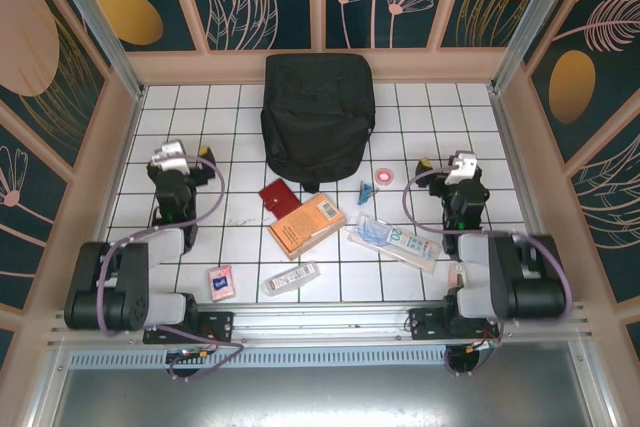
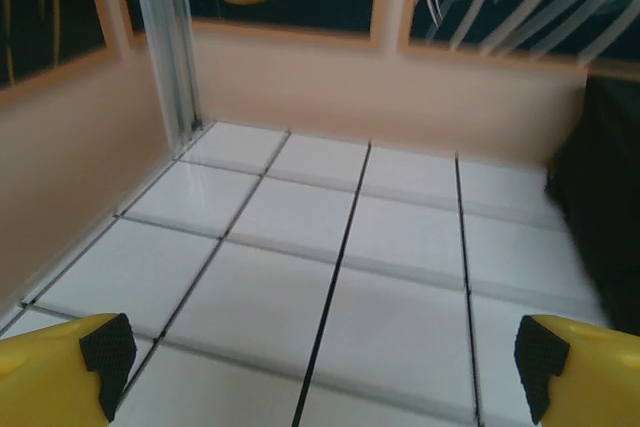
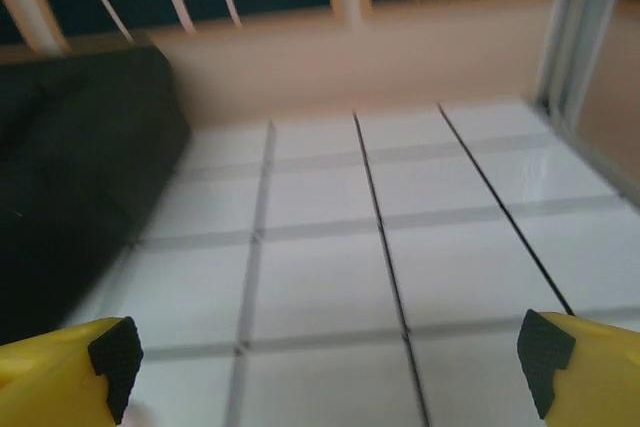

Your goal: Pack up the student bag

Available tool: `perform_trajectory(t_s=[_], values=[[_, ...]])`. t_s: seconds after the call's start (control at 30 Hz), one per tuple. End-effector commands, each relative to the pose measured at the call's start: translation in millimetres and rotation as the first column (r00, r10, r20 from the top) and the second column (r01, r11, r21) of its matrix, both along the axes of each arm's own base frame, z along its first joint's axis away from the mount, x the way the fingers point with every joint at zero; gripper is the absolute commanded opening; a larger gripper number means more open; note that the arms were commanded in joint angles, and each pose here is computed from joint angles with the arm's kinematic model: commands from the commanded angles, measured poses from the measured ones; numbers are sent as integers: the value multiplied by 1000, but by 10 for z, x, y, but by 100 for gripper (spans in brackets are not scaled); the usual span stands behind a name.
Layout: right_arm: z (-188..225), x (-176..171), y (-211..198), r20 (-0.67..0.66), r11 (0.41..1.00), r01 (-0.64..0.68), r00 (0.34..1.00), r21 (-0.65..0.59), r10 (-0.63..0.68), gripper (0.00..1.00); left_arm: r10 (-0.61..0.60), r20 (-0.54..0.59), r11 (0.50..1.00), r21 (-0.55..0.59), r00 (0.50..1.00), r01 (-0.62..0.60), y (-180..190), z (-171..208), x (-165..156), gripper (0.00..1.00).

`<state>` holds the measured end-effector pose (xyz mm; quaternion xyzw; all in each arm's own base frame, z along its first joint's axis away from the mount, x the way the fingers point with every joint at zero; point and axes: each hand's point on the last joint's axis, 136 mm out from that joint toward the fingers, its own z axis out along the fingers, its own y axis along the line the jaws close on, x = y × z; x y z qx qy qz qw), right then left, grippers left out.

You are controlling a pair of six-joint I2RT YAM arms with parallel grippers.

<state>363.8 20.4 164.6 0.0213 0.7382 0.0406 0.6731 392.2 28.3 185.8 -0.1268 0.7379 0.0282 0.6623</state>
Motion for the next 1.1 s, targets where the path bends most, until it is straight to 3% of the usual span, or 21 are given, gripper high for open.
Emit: perform_trajectory(t_s=[0.0,0.1,0.17,0.23,0.3,0.4,0.43,0.5,0.57,0.67,0.77,0.9,0.97,1.07], values=[[758,-82,271,167,998,-30,986,50,21,99,5,-6,977,-211,1000,-6,-68,402,37,99],[1188,-113,675,167,996,-82,983,38,75,99,-136,68,921,-358,988,151,-506,817,11,99],[1406,-104,865,143,989,-125,983,84,112,99,-276,46,930,-239,960,279,-1025,1143,3,99],[1553,-22,823,56,977,-52,998,208,41,99,-335,-44,940,-74,941,332,-1491,1327,-23,99],[1585,79,793,-80,947,-3,996,321,31,99,-355,-102,934,-81,929,348,-1732,1473,12,99],[1484,256,720,-268,909,29,959,415,92,99,-319,-241,939,-211,917,271,-1795,1369,143,99],[1408,331,668,-300,879,18,943,477,143,99,-321,-259,922,-307,911,238,-1832,1265,179,99],[1226,396,618,-329,799,5,913,602,242,99,-444,-227,833,-461,867,306,-2091,1134,213,99],[978,455,589,-391,779,55,886,624,251,99,-522,-231,761,-560,821,327,-2316,1015,235,98],[784,464,809,-426,789,3,844,614,327,99,-551,-336,769,-559,764,310,-2538,787,285,99],[636,420,1019,-436,753,-45,792,656,427,99,-600,-332,762,-513,728,394,-2765,801,225,99],[448,413,1062,-473,766,-13,780,642,409,99,-653,-367,727,-551,662,410,-3025,627,324,97],[370,471,1058,-490,770,21,783,637,384,99,-646,-429,746,-531,631,402,-3195,403,429,85],[244,601,1091,-517,773,25,757,634,400,97,-583,-549,810,-452,599,374,-3402,95,540,85]])
